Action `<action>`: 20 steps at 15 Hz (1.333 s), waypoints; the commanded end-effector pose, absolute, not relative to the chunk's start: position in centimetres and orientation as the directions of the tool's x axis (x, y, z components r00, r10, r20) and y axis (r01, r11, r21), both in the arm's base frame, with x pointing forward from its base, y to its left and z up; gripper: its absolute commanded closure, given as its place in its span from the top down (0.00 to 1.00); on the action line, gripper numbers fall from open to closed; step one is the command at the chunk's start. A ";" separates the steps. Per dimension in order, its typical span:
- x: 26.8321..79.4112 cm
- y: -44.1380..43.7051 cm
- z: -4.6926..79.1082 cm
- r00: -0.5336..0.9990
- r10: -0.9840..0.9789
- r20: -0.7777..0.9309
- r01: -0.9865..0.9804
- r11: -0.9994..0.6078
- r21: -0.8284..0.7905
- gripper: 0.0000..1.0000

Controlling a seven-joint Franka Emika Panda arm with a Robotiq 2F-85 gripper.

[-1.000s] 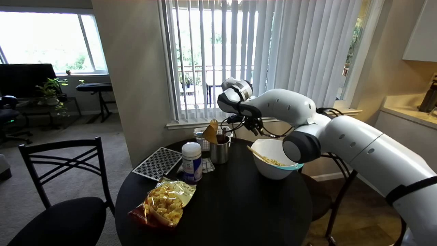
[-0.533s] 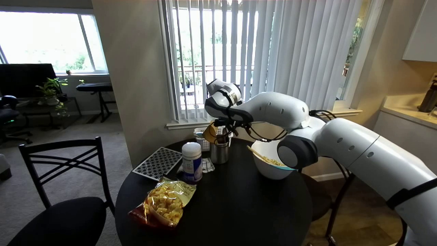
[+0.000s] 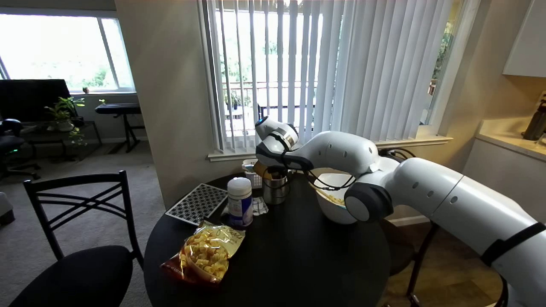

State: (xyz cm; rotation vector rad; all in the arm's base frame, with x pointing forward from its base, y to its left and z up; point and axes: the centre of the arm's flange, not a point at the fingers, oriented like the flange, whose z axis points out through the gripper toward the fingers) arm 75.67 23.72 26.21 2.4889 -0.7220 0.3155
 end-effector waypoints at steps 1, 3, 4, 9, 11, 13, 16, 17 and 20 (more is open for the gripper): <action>76.9 21.6 25.5 0.869 -0.324 0.374 -0.477 -0.745 0.466 1.00; 76.8 20.8 26.1 0.880 -0.273 0.390 -0.454 -0.725 0.517 1.00; 76.6 20.5 26.4 0.885 -0.251 0.392 -0.443 -0.714 0.542 1.00; 75.5 19.2 26.9 0.944 -0.111 0.309 -0.286 -0.743 0.605 1.00; 75.1 19.1 27.4 0.964 -0.044 0.263 -0.203 -0.761 0.617 1.00; 74.7 19.2 28.0 0.971 0.008 0.239 -0.146 -0.772 0.618 1.00; 74.2 19.1 28.5 0.976 0.042 0.213 -0.107 -0.760 0.641 1.00; 74.1 18.9 28.7 0.979 0.030 0.202 -0.109 -0.759 0.642 1.00; 73.3 19.1 28.8 0.979 0.010 0.204 -0.124 -0.765 0.632 1.00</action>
